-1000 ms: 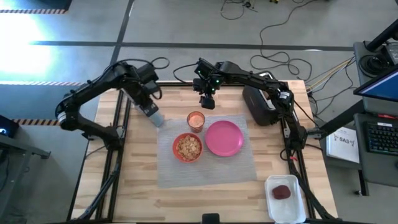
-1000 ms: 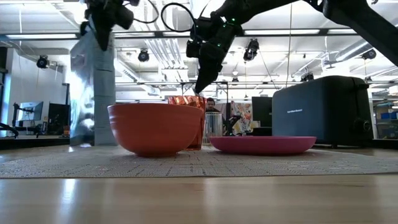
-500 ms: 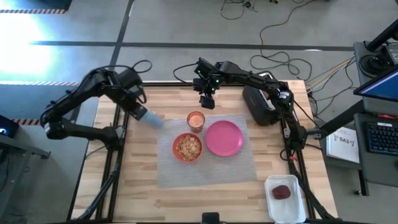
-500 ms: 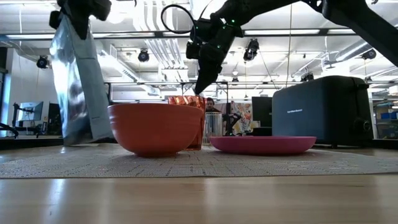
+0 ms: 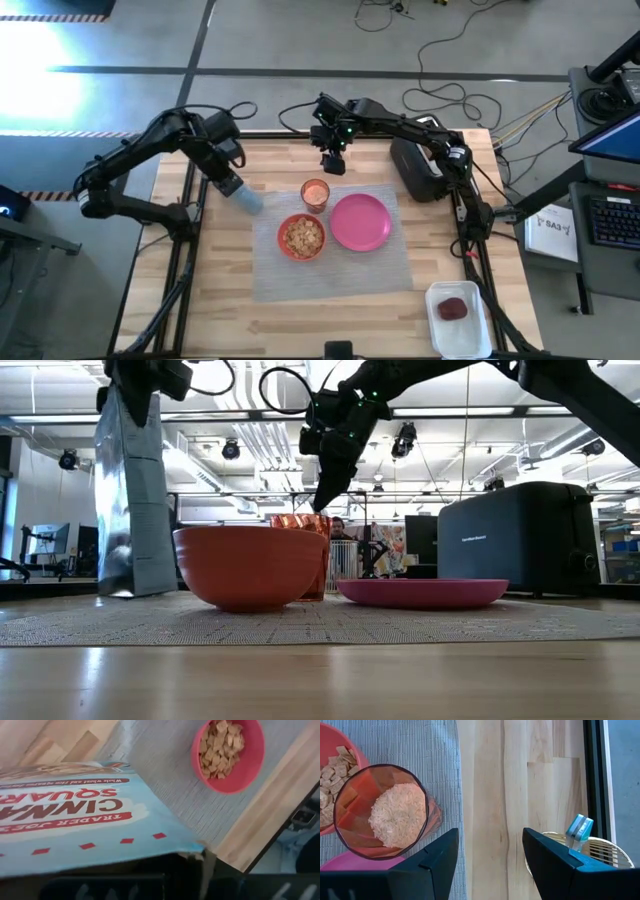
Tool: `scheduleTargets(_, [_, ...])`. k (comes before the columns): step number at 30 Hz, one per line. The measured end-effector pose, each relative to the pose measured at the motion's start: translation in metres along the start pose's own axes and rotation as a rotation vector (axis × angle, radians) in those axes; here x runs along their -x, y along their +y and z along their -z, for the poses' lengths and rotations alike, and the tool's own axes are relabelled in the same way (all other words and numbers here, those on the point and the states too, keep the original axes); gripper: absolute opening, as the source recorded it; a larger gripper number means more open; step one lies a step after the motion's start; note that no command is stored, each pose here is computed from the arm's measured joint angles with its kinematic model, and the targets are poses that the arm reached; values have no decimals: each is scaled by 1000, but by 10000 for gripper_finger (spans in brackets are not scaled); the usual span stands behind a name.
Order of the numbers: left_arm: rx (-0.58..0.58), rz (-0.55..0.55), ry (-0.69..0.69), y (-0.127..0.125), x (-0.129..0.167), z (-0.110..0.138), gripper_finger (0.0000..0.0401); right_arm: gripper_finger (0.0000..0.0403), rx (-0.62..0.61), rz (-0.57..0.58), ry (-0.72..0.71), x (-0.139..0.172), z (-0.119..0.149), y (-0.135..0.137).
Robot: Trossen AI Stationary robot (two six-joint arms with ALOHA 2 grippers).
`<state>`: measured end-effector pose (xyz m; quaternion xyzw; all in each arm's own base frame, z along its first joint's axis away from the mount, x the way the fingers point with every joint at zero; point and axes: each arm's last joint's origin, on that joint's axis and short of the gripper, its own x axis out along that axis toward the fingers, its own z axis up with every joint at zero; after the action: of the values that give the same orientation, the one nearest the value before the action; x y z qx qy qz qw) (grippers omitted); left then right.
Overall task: Arrange a breakfast setting
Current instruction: Pour the cereal from the blue cereal box into the orange bowl
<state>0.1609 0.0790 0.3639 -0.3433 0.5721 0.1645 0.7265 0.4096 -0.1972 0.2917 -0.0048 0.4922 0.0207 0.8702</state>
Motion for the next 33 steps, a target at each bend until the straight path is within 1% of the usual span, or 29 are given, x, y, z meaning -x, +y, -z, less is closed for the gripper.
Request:
scheduleTargets(2, [-24,-2,19,-2,-4,0,0,209,5,0,0,0,0,0])
scheduleTargets(6, [-26,4,42,-2,-11,5,0,209,11,8,-17,0,-2,-1])
scheduleTargets(11, [65,-23,47,3,-15,16,0,209,22,22,-46,0,-5,-2])
scheduleTargets(13, [72,-23,45,5,-16,21,0,209,24,25,-51,0,-5,-3])
scheduleTargets(17, [1,17,73,4,-17,26,0,209,37,28,-57,0,-6,-3])
scheduleTargets(22, [-112,25,73,1,-16,20,0,209,71,37,-55,0,-5,-5])
scheduleTargets(24, [-149,30,74,0,-17,18,0,209,73,67,-50,1,-5,-7])
scheduleTargets(29, [-158,33,84,0,-19,16,0,209,79,204,-47,2,-9,-12])
scheduleTargets(33, [-136,34,80,0,-18,16,0,209,85,233,-79,2,-12,-14])
